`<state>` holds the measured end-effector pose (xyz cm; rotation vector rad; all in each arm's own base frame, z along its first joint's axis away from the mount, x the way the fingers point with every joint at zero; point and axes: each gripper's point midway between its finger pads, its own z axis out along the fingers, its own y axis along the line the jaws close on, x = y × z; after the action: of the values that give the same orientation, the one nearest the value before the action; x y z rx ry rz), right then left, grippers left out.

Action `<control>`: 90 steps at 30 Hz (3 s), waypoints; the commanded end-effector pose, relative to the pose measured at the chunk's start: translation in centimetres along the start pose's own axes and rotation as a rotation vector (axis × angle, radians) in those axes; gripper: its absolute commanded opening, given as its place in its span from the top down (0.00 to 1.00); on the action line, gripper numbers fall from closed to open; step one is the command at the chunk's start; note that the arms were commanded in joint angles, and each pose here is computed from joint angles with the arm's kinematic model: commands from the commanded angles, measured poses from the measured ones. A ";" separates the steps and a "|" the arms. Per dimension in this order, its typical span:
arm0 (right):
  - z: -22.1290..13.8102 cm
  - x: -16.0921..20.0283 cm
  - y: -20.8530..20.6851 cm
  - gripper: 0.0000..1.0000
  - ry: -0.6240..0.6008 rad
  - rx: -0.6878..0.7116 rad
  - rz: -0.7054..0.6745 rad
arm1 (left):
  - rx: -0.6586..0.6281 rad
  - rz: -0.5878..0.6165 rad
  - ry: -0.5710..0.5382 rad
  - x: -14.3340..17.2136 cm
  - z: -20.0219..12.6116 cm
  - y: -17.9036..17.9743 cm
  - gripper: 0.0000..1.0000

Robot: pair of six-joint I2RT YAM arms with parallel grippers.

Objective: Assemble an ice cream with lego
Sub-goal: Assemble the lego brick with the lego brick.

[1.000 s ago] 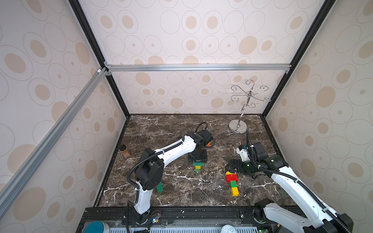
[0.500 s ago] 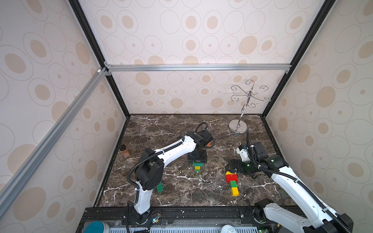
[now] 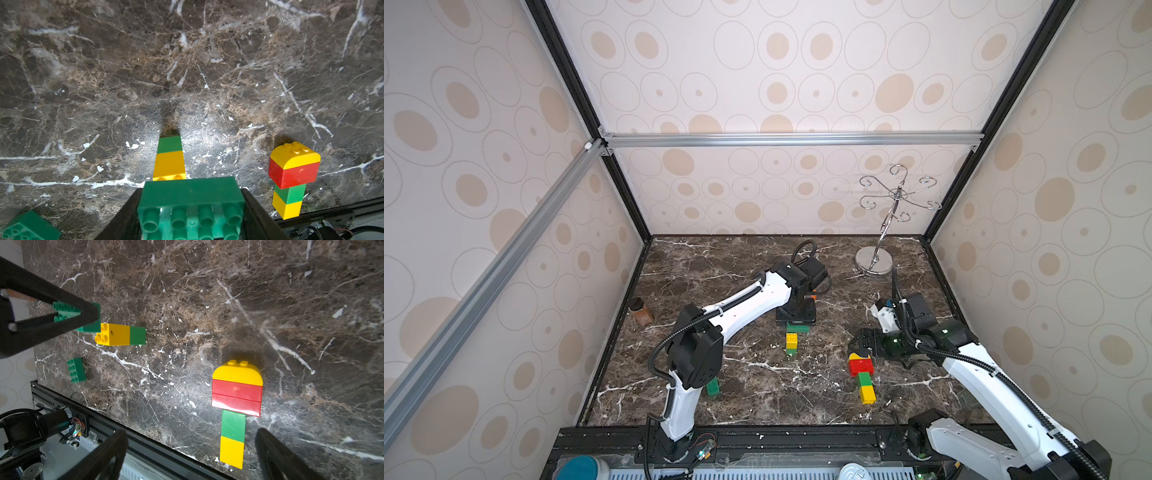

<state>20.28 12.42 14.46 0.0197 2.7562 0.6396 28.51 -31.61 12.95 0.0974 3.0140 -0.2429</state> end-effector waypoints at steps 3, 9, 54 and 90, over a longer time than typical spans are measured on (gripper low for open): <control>-0.2 0.0 -0.3 0.01 0.001 0.008 -0.005 | -0.040 0.015 0.044 1.6 -0.1 1.2 0.50; -0.1 0.0 -0.3 0.02 0.003 0.008 -0.003 | -0.040 0.003 0.058 2.3 0.4 1.7 0.50; -0.1 0.1 -0.4 0.01 0.014 0.015 0.009 | -0.014 0.040 0.099 3.6 1.8 1.8 0.52; 0.0 -0.5 -0.2 0.01 0.010 0.019 0.002 | -0.074 0.020 0.200 6.9 6.2 3.0 0.59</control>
<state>20.28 12.35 13.86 0.0248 2.7881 0.6247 25.51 -30.04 9.50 0.2288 3.0645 -0.1836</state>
